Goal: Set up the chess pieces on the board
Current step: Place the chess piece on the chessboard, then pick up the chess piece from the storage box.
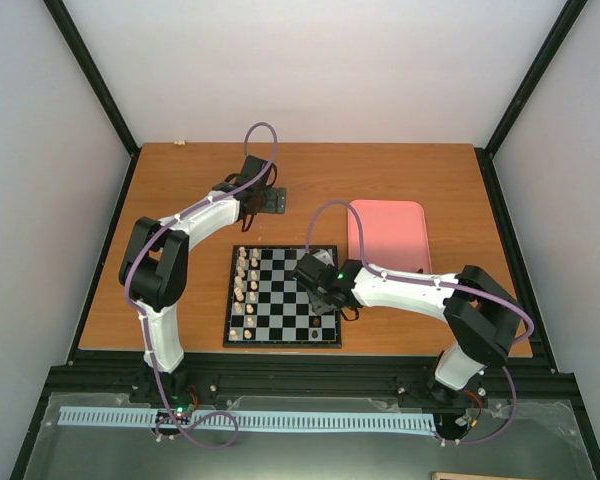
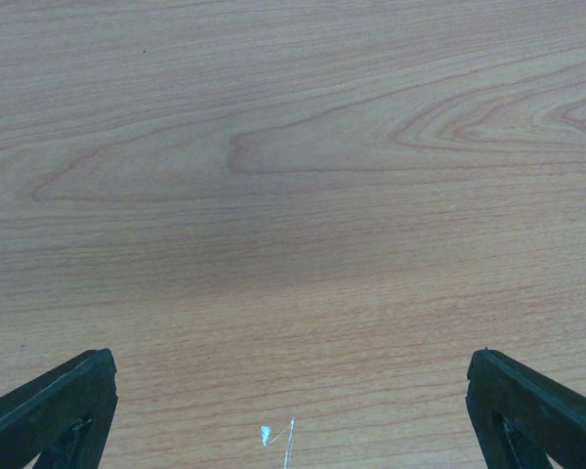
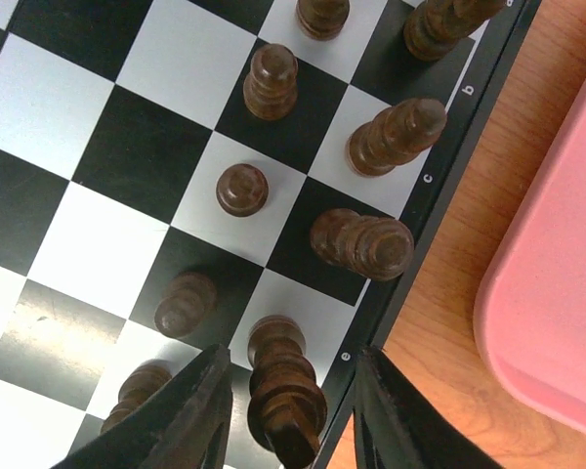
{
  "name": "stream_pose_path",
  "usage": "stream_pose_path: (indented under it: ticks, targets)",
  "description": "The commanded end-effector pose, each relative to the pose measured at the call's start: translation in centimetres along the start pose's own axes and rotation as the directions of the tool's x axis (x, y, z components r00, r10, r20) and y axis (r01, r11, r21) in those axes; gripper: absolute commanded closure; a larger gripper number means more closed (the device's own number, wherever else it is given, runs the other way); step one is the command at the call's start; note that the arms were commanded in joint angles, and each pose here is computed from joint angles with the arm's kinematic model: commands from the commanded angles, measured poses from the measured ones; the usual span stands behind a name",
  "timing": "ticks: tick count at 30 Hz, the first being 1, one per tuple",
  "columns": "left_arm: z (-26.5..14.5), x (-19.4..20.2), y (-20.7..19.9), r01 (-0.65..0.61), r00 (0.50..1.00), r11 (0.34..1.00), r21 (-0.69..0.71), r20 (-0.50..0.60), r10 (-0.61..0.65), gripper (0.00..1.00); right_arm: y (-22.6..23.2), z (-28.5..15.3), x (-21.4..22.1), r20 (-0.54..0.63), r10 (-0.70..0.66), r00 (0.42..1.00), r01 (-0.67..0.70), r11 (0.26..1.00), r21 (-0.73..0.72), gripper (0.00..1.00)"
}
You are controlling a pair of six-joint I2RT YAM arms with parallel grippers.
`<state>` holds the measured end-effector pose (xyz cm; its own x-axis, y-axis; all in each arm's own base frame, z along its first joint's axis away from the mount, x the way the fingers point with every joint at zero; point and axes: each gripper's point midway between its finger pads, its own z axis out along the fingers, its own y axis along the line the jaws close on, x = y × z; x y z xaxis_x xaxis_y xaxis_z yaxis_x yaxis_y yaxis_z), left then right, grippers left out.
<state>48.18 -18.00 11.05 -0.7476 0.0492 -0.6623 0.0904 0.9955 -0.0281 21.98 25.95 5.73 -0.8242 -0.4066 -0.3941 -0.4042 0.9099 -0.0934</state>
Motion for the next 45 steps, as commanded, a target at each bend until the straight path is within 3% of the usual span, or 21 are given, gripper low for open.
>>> stream_pose_path:
  ticks: [1,10,15,32,45]
  targets:
    - [-0.6,-1.5,-0.2,0.020,0.999,1.000,0.005,0.028,-0.020,0.00,-0.4,-0.8,-0.1,0.029,0.004,1.000,-0.005,1.000,0.015,0.63]
    - [-0.5,-1.4,-0.2,0.020,0.999,1.000,0.004,0.028,-0.020,0.00,-1.9,-4.5,-0.9,0.105,0.040,0.994,-0.041,0.999,0.009,0.60]
    - [-0.7,-1.5,-0.2,0.022,0.999,1.000,0.010,0.030,-0.022,0.00,-6.0,-6.2,-0.7,0.152,0.090,0.984,-0.111,0.985,0.130,0.53]
    - [-0.9,-1.7,-0.5,0.023,0.999,0.999,0.024,0.032,-0.023,0.00,-21.9,-1.7,3.2,0.150,0.463,0.873,-0.487,0.825,0.286,0.53]
    - [-0.5,-1.6,-0.7,0.020,0.999,0.999,0.029,0.026,-0.021,0.00,-25.2,0.9,3.5,0.117,0.546,0.829,-0.554,0.777,0.299,0.55]
